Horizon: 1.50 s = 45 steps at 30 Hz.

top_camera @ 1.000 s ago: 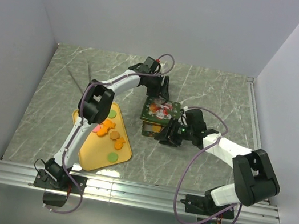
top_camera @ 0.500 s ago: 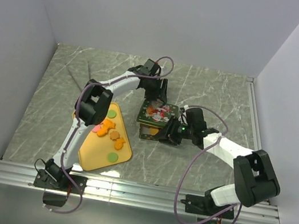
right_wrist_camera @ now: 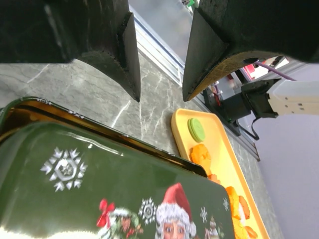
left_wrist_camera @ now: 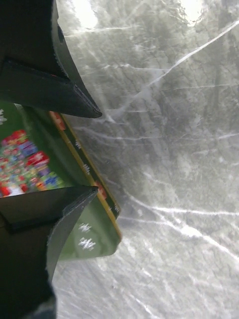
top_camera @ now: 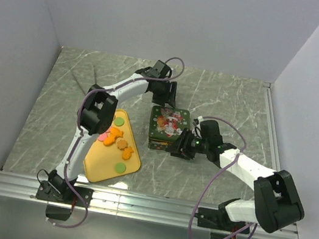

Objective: Pack the cookies

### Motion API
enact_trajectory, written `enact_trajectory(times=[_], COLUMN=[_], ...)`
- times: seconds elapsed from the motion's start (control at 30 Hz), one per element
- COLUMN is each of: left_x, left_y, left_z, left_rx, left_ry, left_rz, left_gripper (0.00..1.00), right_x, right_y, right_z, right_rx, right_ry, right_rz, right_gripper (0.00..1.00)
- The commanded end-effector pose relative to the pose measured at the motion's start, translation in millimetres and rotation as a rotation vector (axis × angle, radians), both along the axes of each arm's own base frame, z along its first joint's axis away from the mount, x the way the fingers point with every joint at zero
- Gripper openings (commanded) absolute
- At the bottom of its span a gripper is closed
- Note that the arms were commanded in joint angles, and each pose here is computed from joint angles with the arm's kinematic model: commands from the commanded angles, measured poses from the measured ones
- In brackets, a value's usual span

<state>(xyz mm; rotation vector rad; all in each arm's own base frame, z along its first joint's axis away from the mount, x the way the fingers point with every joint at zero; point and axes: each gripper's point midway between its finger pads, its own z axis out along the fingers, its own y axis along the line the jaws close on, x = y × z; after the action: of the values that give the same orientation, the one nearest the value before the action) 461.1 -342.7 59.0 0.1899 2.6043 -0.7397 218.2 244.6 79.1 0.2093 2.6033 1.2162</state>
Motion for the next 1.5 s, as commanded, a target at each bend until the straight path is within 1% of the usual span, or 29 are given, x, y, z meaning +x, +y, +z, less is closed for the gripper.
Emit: enact_trajectory(times=[0.0, 0.27, 0.43, 0.6, 0.83, 1.0, 1.27, 1.47], left_x=[2, -12, -25, -34, -42, -53, -71, -73], left_y=[-4, -2, -9, -12, -12, -13, -14, -13], left_z=[57, 56, 55, 50, 60, 59, 60, 59], left_rx=[-0.042, -0.026, -0.033, -0.009, -0.001, 0.009, 0.024, 0.037], left_ry=[-0.082, -0.070, -0.067, -0.053, -0.066, -0.059, -0.052, -0.055], left_rz=[0.011, -0.008, -0.044, -0.056, -0.056, -0.070, -0.081, -0.078], left_gripper=[0.63, 0.62, 0.62, 0.61, 0.60, 0.60, 0.59, 0.58], right_x=[3, 5, 9, 9, 7, 7, 20, 29], right_y=[4, 4, 5, 4, 3, 2, 4, 12], right_z=[12, 14, 18, 22, 24, 29, 49, 76], right_rx=[0.024, 0.025, 0.022, 0.020, 0.020, 0.022, 0.020, 0.065], right_ry=[-0.054, -0.063, -0.087, -0.095, -0.101, -0.116, -0.167, -0.206], right_rz=[0.003, 0.002, 0.007, 0.005, 0.003, 0.002, -0.001, 0.007], right_gripper=[0.47, 0.47, 0.47, 0.47, 0.47, 0.47, 0.47, 0.47])
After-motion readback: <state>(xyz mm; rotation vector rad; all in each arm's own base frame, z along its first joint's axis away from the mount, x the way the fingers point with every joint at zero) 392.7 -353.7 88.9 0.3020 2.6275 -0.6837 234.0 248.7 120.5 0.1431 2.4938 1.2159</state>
